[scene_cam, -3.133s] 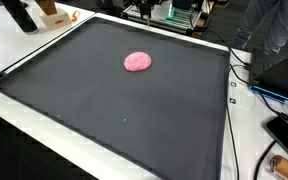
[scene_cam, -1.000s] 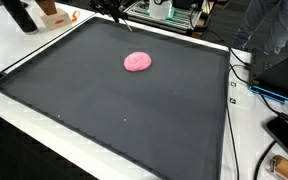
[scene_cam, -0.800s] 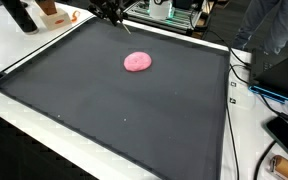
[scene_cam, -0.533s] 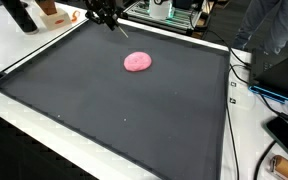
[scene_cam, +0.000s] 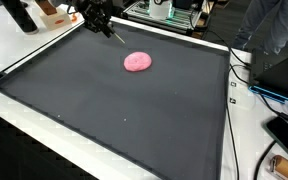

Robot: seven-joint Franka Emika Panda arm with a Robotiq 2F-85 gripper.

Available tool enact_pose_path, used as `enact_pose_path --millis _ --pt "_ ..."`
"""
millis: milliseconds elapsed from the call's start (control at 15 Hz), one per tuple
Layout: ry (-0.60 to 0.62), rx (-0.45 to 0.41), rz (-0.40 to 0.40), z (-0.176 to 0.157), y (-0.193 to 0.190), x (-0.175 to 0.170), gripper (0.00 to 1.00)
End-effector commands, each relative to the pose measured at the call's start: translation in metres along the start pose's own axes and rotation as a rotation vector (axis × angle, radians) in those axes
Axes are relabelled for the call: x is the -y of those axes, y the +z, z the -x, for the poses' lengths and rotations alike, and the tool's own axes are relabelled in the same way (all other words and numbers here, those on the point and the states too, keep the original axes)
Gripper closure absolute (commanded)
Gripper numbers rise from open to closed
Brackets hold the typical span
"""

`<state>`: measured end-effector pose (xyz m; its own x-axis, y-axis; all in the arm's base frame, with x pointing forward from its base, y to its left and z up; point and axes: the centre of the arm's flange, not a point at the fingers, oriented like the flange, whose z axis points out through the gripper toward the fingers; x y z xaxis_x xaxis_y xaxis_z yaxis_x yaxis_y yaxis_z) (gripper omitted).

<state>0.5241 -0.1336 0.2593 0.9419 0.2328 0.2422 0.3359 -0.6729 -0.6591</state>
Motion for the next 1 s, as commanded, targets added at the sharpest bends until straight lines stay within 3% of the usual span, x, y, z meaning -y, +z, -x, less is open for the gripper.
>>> enact_pose_path --millis 0,467,933 --pt "0.016 -0.021 -0.057 0.003 0.004 -0.024 0.94" --pt "0.071 -0.008 -0.097 0.019 0.010 -0.048 0.94" --pt "0.094 -0.001 -0.078 0.020 0.014 -0.052 0.94"
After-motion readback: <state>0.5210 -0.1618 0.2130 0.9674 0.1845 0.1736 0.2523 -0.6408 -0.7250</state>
